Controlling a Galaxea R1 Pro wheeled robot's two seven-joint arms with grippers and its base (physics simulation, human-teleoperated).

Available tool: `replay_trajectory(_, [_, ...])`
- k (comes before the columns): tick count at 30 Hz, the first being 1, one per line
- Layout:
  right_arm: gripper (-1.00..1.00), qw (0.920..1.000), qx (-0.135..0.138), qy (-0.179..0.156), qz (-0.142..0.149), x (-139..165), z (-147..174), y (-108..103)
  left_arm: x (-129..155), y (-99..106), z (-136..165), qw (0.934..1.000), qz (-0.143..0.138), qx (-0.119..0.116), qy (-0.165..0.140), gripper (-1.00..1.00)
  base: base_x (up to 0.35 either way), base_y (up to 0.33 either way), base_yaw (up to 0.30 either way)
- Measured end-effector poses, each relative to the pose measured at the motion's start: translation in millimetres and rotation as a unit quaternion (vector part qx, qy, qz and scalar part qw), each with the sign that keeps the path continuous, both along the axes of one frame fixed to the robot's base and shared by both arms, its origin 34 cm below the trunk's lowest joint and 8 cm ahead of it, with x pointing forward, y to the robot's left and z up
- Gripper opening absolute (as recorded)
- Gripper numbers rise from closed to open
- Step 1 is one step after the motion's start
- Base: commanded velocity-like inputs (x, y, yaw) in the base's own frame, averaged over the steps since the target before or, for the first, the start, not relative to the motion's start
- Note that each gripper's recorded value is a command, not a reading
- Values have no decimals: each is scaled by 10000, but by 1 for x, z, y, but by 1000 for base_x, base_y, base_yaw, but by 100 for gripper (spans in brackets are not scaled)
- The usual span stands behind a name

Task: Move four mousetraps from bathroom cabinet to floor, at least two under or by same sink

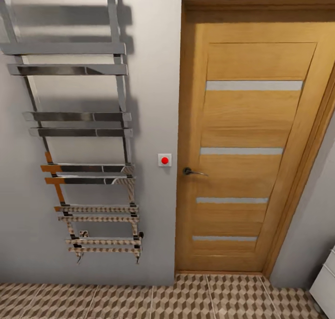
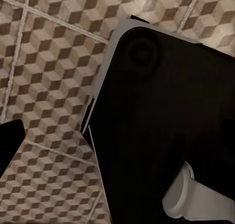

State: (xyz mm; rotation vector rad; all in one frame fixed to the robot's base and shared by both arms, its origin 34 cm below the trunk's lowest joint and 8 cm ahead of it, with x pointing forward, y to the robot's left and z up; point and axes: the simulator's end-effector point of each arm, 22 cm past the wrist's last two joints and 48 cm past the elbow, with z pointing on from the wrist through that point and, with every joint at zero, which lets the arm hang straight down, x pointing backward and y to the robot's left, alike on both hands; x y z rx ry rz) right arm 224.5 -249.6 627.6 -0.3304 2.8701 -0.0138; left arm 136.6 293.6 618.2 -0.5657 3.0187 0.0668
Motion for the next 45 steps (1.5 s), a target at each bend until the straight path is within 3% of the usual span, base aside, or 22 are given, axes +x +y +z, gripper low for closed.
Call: replay_trajectory(45, [100,10000,-10,-1,24,0,0,0,0,0,0,10000,8,0,0,100,0,0,293])
